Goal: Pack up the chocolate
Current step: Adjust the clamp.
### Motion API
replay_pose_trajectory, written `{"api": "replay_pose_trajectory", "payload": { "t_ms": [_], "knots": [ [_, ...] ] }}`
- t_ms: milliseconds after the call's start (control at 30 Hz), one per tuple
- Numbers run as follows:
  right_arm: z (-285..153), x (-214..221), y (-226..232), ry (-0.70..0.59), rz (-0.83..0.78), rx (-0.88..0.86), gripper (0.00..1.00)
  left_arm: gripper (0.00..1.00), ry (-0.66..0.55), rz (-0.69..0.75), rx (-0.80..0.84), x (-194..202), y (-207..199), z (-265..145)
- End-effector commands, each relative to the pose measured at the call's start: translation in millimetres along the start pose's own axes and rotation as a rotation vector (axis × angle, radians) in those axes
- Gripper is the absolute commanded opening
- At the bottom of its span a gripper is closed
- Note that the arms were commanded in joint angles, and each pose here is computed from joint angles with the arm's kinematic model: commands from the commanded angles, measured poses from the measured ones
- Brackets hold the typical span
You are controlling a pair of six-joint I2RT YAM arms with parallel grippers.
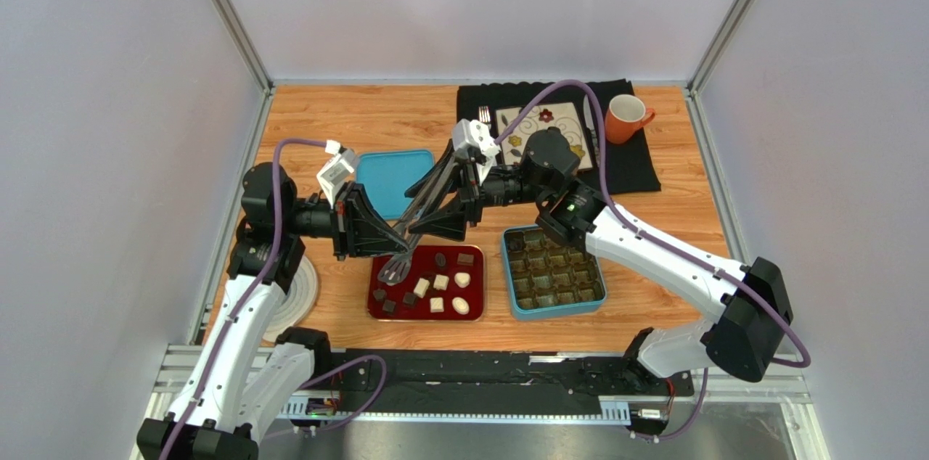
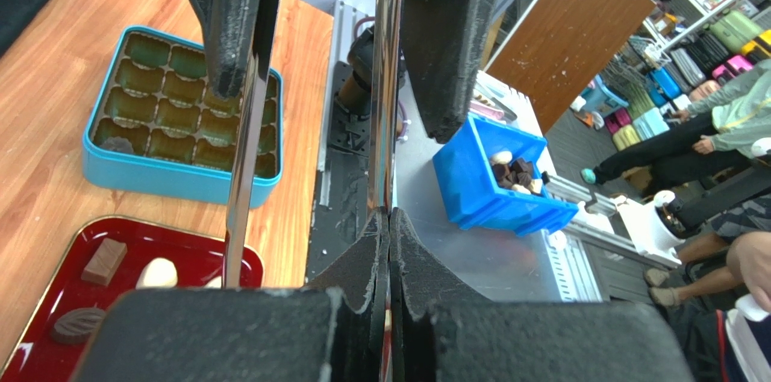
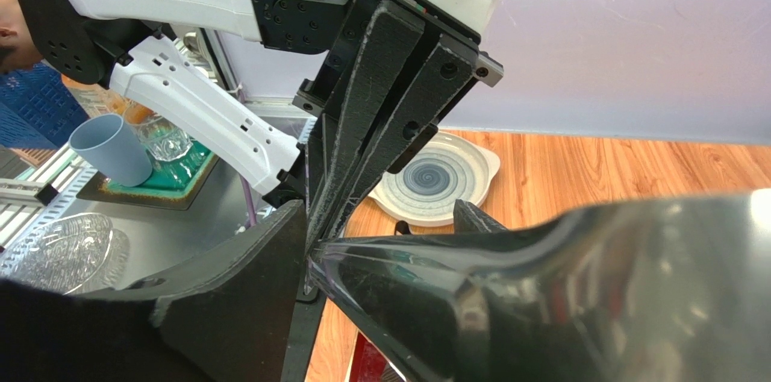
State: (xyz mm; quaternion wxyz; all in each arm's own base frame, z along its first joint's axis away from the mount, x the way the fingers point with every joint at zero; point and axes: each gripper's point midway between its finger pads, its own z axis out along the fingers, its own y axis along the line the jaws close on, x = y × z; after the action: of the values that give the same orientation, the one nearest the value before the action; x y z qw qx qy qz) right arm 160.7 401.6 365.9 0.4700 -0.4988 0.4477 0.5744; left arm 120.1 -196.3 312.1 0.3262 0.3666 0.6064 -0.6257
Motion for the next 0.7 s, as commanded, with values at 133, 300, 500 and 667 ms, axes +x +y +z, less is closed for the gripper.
{"api": "replay_pose_trajectory", "payload": {
  "t_ms": [133,300,500,667],
  "knots": [
    [3,3,4,0.082,0.068,-0.024,0.51,0.01,0.137,0.053,0.220,16,-44,-12],
    [3,6,0,0.122,0.106,0.001,0.42,0.01,0.140,0.062,0.221,15,-47,-12],
    [-1,3,2,0.121,0.084,0.014,0.56,0.01,0.146,0.066,0.224,15,-48,-12],
    [-5,7,4,0.109,0.068,0.021,0.48,0.01,0.148,0.064,0.225,15,-49,-13]
  ]
}}
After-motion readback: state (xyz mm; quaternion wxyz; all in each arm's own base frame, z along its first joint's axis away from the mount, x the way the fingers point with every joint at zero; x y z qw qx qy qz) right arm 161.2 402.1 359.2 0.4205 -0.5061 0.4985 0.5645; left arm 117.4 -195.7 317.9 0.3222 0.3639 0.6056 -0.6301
